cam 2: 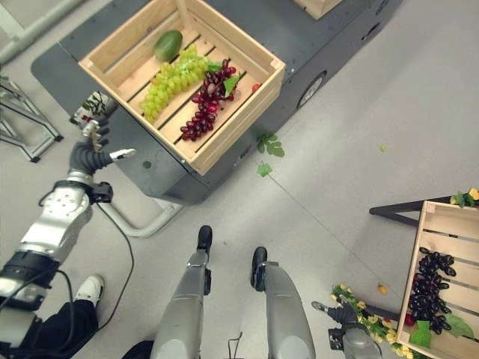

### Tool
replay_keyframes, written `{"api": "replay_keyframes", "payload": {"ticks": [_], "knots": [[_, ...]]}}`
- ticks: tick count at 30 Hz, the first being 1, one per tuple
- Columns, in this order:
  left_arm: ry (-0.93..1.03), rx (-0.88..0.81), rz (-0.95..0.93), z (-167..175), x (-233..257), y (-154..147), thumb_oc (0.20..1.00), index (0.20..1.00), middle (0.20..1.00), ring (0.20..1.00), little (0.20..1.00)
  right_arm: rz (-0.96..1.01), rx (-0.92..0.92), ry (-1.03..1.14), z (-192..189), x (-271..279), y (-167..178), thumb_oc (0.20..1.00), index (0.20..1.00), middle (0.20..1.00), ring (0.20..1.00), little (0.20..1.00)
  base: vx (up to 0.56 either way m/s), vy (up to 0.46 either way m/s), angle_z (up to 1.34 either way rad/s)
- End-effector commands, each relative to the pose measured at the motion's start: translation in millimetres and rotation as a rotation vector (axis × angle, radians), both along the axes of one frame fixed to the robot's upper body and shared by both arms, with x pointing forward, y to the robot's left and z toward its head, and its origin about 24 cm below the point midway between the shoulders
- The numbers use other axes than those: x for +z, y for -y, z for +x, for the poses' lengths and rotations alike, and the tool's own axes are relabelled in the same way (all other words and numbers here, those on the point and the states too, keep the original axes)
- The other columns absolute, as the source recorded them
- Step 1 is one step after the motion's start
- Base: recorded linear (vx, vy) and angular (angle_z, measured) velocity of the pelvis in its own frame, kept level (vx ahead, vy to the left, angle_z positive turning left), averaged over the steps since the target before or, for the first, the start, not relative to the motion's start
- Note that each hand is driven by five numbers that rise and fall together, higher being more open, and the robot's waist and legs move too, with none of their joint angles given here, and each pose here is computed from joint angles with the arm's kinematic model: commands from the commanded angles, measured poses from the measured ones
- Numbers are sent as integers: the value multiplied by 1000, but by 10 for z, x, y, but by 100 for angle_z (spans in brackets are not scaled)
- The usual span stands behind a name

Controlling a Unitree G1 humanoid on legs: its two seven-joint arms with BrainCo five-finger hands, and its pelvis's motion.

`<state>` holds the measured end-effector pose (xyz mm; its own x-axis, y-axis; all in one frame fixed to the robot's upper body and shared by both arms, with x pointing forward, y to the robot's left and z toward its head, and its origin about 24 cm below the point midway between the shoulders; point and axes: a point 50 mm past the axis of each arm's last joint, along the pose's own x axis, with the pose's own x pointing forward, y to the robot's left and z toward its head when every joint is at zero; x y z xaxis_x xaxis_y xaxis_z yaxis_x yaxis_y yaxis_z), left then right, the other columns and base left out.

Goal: Pick up the fruits from the basket on one side to the basket on the other side

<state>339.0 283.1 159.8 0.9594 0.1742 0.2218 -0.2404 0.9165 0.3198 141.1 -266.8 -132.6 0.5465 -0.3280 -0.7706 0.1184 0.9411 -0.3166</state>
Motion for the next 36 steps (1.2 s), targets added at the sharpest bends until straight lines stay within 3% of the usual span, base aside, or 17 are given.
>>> {"api": "replay_keyframes", "payload": {"ticks": [1,16,31,36], "knots": [[155,3,-14,-5,393,-39,1000,1000,1000,1000,1000,-18,-5,-34,-139,-32,35,1000,1000,1000,1000,1000,85,-50,-19],[154,23,-14,-149,312,-143,1000,1000,1000,1000,1000,10,2,-32,-85,-64,-99,1000,1000,1000,1000,1000,105,107,-17],[187,-26,6,-166,390,-44,1000,1000,1000,1000,1000,40,-39,34,91,3,-122,1000,1000,1000,1000,1000,88,193,-5],[187,-34,-25,-143,354,-11,1000,1000,1000,1000,1000,30,-45,-2,-43,-41,-95,1000,1000,1000,1000,1000,179,-23,20]]}}
